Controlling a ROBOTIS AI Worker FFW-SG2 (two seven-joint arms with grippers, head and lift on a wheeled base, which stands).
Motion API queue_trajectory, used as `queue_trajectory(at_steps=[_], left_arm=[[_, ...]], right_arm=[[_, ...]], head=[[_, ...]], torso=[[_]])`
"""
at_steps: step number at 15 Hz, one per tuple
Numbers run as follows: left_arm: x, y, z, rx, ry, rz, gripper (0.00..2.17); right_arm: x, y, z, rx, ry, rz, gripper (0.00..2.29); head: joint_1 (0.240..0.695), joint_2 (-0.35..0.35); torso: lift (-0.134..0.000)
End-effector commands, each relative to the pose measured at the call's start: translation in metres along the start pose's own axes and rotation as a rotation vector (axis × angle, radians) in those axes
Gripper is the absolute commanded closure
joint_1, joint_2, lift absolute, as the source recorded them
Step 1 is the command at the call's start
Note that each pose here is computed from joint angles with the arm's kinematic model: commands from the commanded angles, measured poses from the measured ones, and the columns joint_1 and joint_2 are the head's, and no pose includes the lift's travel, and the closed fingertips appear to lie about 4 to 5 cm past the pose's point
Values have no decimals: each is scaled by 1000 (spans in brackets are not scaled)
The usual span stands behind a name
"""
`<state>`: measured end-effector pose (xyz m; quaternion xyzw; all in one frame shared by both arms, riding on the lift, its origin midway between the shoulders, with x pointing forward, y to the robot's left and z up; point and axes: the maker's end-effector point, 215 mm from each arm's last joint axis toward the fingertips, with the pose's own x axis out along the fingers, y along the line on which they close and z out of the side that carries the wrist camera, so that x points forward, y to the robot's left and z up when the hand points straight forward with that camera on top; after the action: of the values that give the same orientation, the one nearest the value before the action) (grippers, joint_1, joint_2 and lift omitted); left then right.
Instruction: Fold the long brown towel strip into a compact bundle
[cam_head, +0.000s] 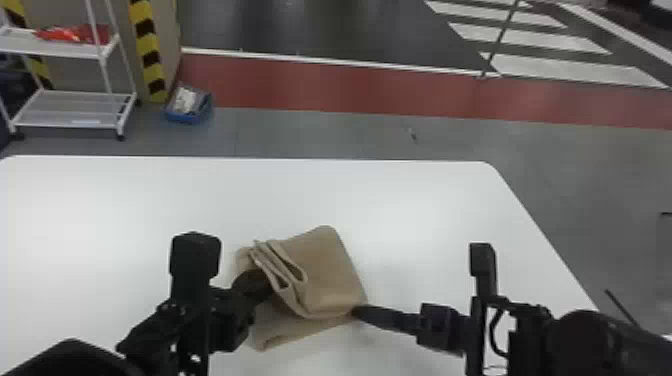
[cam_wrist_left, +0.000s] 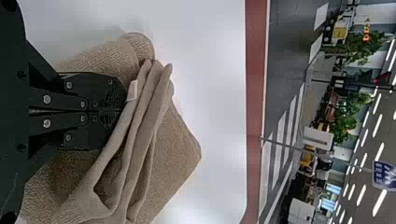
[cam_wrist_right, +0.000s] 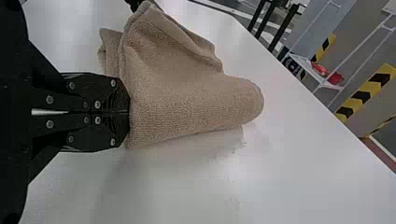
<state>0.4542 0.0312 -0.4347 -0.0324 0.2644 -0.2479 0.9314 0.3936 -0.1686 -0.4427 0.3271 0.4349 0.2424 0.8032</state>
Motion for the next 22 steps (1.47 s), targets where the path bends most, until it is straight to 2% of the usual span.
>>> queue_trajectory(at_steps=[1, 3, 5, 8, 10, 11, 13, 16, 18, 20, 22], left_arm=[[-15, 10, 9, 5, -20, 19, 1912], [-27, 27, 11, -1, -32, 51, 1912], [-37, 32, 19, 3, -51, 61, 1912], [-46, 32, 28, 7, -72, 65, 1912], [-46, 32, 23, 4, -65, 66, 1912], [-45, 32, 20, 2, -61, 66, 1912], [-41, 35, 14, -1, -48, 66, 1912], [-35, 37, 17, -6, -78, 55, 1912], [-27, 38, 15, -16, -88, 42, 1912], [-17, 36, 14, -11, -102, 27, 1912], [-6, 38, 15, -1, -120, 28, 1912]], right_arm=[[10, -11, 18, -5, -18, -27, 2246], [15, -18, 33, -7, -32, -44, 2246], [18, -23, 60, -30, -66, -73, 2246], [31, -32, 113, -44, -108, -103, 2243], [41, -35, 145, -69, -177, -91, 2243], [42, -36, 146, -72, -191, -84, 2243], [40, -49, 121, -36, -179, -70, 2243], [-18, -73, 109, 9, -249, -42, 2240], [-70, -97, 123, -2, -339, -70, 2240], [-113, -99, 135, -61, -418, -83, 2236], [-158, -98, 154, -179, -519, -144, 2236]], head=[[695, -184], [695, -171], [695, -151], [695, -142], [695, -143], [695, -145], [695, -145], [695, -160], [695, -196], [695, -266], [695, -309]], torso=[[-125], [-125], [-125], [-125], [-125], [-125], [-125], [-125], [-125], [-125], [-125]])
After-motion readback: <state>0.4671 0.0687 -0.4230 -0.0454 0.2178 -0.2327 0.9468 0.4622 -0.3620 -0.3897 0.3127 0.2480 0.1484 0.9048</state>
